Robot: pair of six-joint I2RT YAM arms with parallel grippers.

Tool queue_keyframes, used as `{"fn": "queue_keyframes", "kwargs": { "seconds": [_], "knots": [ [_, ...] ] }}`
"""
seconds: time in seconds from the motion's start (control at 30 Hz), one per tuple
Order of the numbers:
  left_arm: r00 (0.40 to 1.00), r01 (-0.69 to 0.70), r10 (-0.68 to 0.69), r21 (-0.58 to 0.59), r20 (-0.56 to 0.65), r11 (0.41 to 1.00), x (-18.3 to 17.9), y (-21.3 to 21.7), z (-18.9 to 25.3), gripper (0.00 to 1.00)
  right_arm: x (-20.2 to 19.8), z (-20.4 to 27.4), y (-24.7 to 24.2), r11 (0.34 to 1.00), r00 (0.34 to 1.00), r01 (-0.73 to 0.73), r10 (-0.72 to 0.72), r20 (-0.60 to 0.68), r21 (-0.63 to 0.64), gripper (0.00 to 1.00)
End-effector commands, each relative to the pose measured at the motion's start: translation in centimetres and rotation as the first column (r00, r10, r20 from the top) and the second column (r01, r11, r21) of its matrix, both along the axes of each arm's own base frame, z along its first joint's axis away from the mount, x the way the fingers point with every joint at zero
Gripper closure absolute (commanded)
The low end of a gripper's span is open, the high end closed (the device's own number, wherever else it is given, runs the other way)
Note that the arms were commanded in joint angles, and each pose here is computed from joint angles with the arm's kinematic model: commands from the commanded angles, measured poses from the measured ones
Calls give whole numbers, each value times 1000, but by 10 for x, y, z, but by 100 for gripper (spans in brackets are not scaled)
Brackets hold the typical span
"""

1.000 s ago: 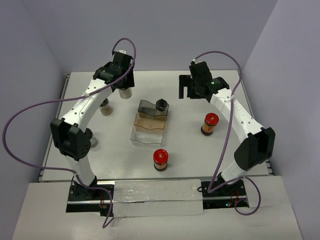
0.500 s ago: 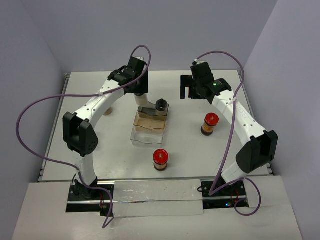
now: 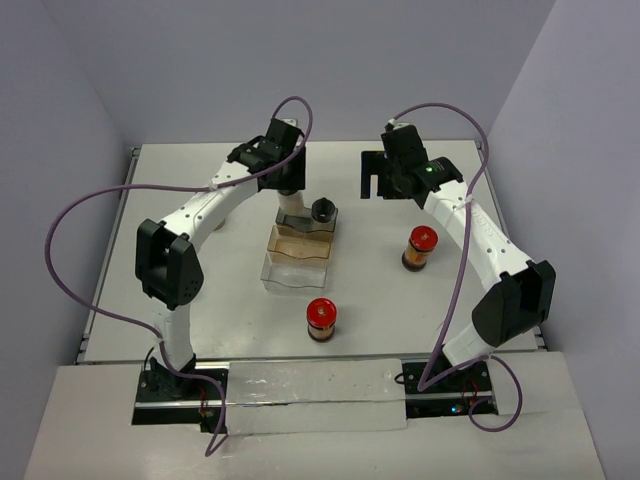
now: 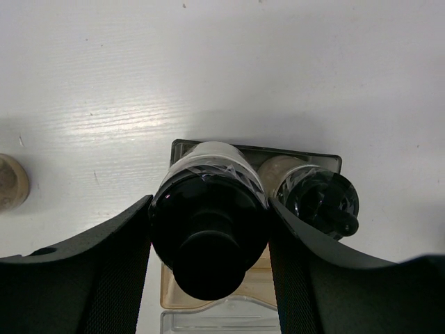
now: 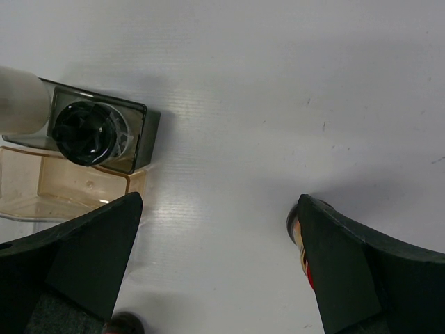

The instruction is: Organize the condiment bottles

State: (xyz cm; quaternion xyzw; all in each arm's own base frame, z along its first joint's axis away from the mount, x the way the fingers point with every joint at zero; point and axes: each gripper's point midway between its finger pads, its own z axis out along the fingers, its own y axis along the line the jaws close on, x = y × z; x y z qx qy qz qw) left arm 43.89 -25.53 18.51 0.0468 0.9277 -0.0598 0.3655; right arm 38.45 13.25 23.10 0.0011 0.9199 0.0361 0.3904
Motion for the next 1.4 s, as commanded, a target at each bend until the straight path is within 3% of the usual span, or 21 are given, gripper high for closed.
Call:
{"fn": "queue_keyframes", "kwargs": {
  "seconds": [0.0,0.77,1.1,1.37],
  "knots": [
    [994,12,-2,-87,105,996,15,-22,24,90,-1,16,-6,1000,999,17,-18,51,10,0],
    [999,-32,33,-23,24,999,5,-14,-30,89,0,10,-8,1000,999,17,-18,36,11,0],
    [998,-57,57,-13,10,998,6,-13,-45,63,-2,9,-9,1000,999,21,-22,35,8,0],
    [997,-76,76,-6,5,997,7,-11,-42,20,-4,10,-9,1000,999,18,-18,37,13,0]
  ]
}}
